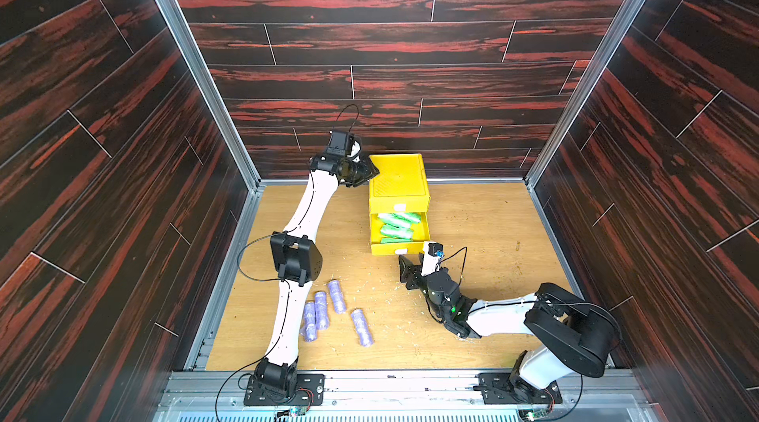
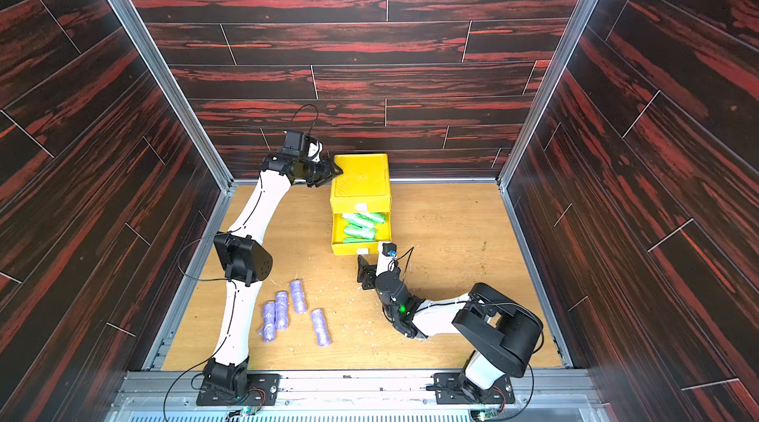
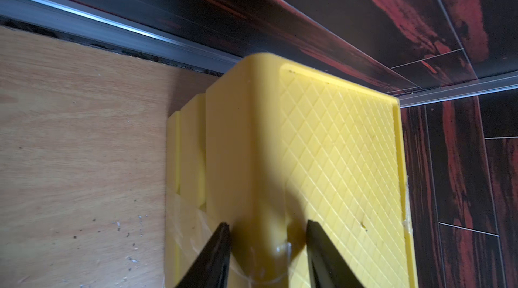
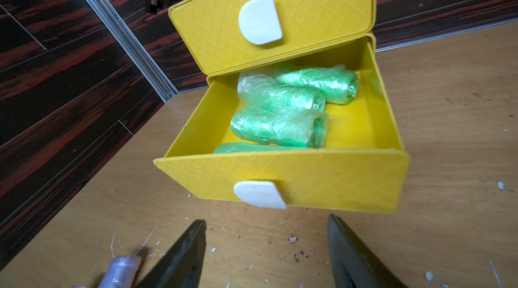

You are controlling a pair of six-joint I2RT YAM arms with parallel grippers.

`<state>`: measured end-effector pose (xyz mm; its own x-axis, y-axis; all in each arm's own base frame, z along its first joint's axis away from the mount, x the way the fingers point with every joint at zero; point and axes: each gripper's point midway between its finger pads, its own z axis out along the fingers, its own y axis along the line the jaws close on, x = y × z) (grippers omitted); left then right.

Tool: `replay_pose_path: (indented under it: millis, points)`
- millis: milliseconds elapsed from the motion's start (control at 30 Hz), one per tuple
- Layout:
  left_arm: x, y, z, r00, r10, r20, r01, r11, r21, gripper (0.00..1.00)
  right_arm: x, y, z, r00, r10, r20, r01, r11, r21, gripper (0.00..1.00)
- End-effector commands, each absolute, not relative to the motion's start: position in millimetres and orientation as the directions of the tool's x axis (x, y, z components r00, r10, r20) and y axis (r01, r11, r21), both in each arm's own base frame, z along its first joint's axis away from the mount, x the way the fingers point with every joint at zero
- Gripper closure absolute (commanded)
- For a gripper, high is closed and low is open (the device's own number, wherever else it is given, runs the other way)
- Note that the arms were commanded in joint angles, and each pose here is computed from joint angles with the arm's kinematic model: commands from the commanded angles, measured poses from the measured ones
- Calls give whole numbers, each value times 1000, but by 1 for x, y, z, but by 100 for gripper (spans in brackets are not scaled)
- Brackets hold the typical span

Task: Sort the rolls of trash bags by color and place them into the drawer
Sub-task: Close the drawer in the storage box.

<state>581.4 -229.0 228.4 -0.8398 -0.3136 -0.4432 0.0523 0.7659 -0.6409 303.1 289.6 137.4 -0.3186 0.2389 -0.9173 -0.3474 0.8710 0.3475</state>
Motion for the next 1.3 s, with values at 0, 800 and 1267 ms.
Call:
replay_pose_path:
  millis: [0,800,1267]
  points:
    - [535,-270,189,-936,-236,-263,-10,761,-649,54,304,293,140,-311,226,-923,-370,866,337,26]
    - [526,-277,193,-941,-245,-236,-27,744,-667,54,367,271,118,-317,228,-921,-67,963,261,23]
    - [523,-283,200,-942,-239,-236,-11,725,-689,54,425,270,134,-260,256,-931,-18,963,270,23]
